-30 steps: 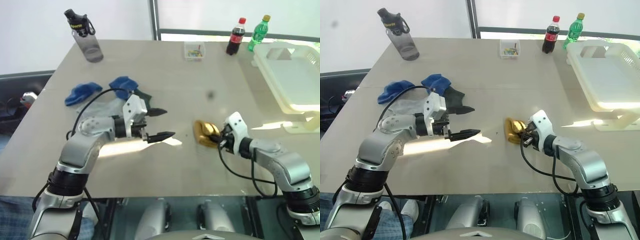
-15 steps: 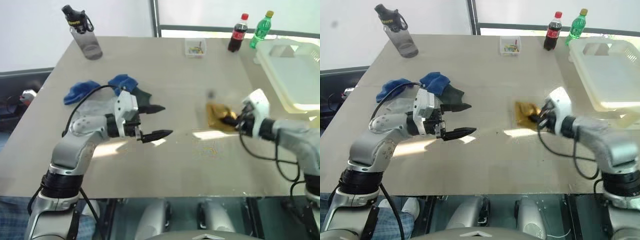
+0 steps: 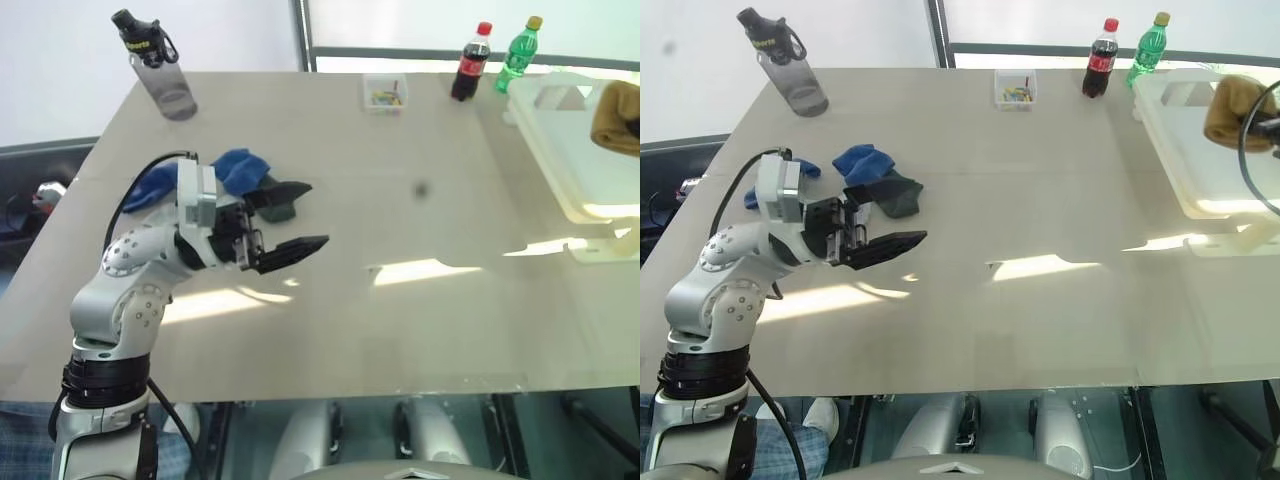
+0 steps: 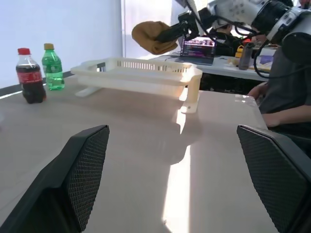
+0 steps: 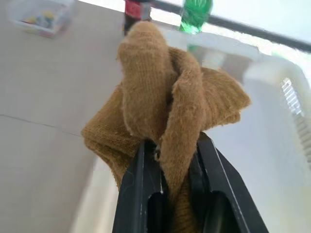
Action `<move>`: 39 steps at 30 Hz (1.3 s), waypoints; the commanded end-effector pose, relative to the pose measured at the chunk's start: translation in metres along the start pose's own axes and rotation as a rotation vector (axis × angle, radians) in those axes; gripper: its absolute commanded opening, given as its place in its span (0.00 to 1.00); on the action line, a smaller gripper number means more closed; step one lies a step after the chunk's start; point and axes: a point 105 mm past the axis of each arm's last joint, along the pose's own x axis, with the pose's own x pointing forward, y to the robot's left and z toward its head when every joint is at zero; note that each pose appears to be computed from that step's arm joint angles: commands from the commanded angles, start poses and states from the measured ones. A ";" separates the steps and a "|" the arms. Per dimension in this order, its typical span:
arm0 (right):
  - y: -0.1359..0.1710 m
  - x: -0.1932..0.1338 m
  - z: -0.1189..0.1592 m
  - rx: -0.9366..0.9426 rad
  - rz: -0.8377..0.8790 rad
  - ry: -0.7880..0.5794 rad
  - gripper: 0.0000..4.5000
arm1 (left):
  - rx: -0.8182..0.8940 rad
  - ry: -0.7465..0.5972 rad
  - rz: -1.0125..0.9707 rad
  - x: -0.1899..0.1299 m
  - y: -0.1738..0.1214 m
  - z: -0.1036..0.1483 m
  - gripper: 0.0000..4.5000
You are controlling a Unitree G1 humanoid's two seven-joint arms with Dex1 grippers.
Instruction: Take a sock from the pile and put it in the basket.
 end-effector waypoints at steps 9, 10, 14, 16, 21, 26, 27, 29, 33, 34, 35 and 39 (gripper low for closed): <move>-0.039 -0.002 -0.028 -0.242 -0.137 0.120 0.92 | 0.041 0.002 -0.004 -0.004 -0.007 0.003 1.00; -0.040 -0.003 -0.027 -0.271 -0.133 0.121 0.92 | 0.039 0.006 -0.003 -0.004 -0.006 0.002 1.00; -0.041 -0.008 -0.024 -0.337 -0.115 0.113 0.92 | 0.031 0.021 0.001 -0.007 -0.007 -0.003 1.00; -0.037 -0.011 -0.013 -0.349 -0.075 0.061 0.92 | 0.027 0.032 0.009 -0.009 -0.006 -0.005 1.00; 0.028 -0.014 0.018 -0.359 0.329 -0.195 0.92 | 0.023 0.103 0.082 -0.022 -0.002 -0.012 1.00; 0.113 -0.032 -0.033 -0.299 0.663 -0.205 0.92 | 0.030 0.162 0.190 -0.038 -0.001 -0.020 1.00; 0.128 -0.038 -0.042 -0.274 0.711 -0.207 0.92 | 0.027 0.174 0.207 -0.041 -0.003 -0.021 1.00; 0.152 -0.052 -0.061 -0.218 0.801 -0.207 0.92 | 0.017 0.199 0.248 -0.048 -0.008 -0.024 1.00; 0.180 -0.081 -0.079 -0.152 0.928 -0.182 0.92 | 0.004 0.226 0.301 -0.062 -0.019 -0.024 1.00; 0.183 -0.086 -0.084 -0.139 0.945 -0.165 0.92 | 0.006 0.231 0.312 -0.066 -0.022 -0.023 1.00; 0.185 -0.090 -0.088 -0.131 0.954 -0.154 0.92 | 0.007 0.234 0.319 -0.068 -0.024 -0.023 1.00; 0.190 -0.099 -0.097 -0.114 0.986 -0.136 0.92 | 0.000 0.262 0.353 -0.076 -0.031 -0.023 1.00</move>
